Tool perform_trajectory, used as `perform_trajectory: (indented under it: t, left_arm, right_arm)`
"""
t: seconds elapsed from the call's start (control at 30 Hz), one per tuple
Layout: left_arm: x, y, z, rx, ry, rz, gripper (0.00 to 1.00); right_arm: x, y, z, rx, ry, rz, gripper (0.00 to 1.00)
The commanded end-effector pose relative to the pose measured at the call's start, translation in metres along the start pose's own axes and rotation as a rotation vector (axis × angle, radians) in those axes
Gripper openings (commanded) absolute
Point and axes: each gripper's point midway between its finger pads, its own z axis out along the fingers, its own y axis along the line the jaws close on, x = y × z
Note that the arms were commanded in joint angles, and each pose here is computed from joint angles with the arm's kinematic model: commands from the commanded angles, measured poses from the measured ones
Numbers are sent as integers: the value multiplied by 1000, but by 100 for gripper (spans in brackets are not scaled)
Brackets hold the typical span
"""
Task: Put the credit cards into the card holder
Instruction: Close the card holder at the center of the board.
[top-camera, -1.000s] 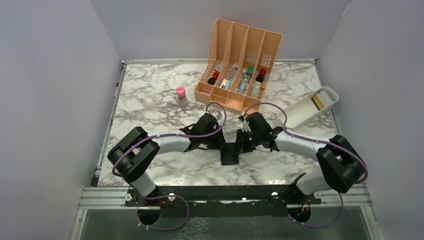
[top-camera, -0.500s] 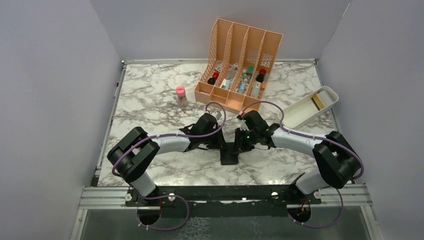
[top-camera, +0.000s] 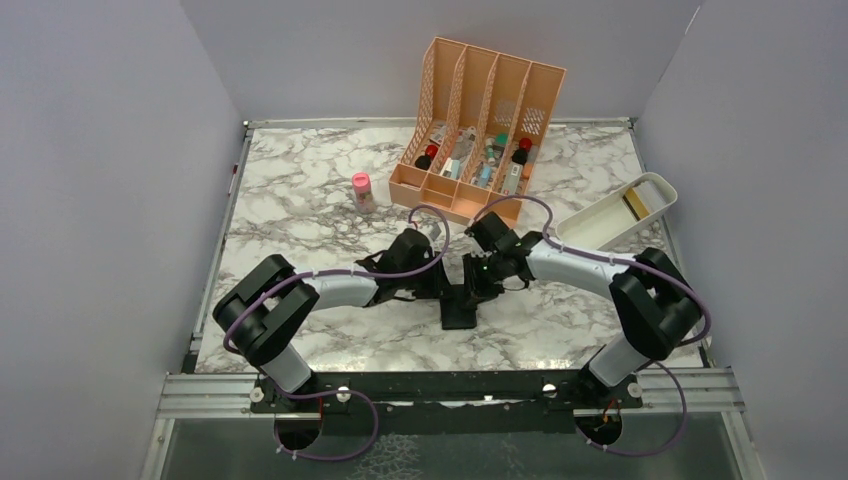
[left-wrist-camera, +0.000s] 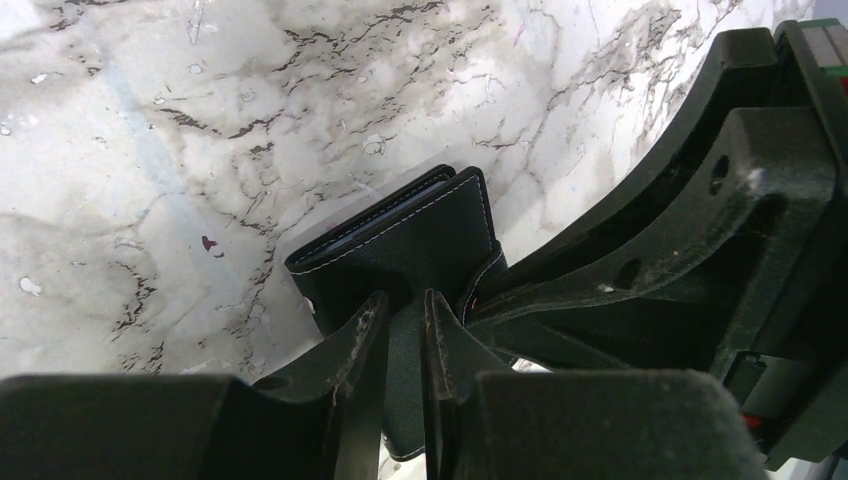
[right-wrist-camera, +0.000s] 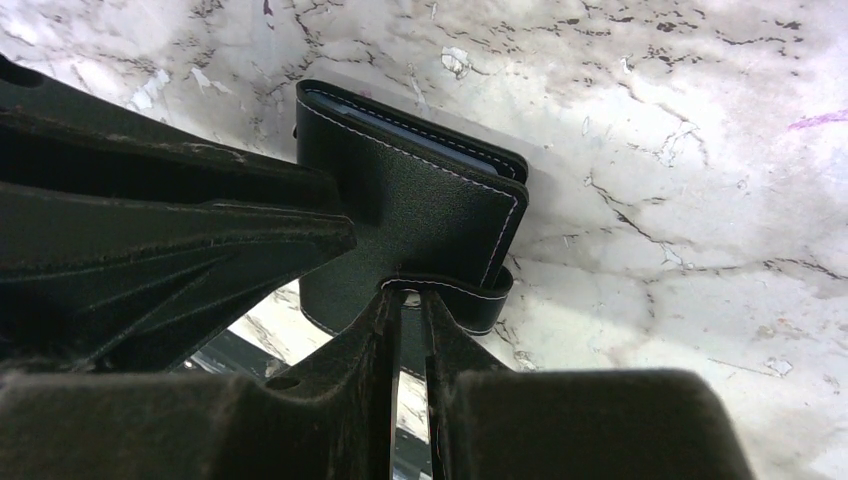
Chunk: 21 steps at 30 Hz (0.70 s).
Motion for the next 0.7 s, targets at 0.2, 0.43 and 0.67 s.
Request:
perform_trajectory:
  t: [0.2,0.43,0.67]
  left_arm:
    - [9,-12,-6,84,9,11,21]
    - [5,-9,-11,58,-18,19,21]
    - [-8,-5,-28,5,-93,31,21]
  right_arm:
    - [28,-65,41,401,141,-42,19]
    - [40,-75,52,494,214,-36,18]
    - [50,-92,51,605,264,-57,17]
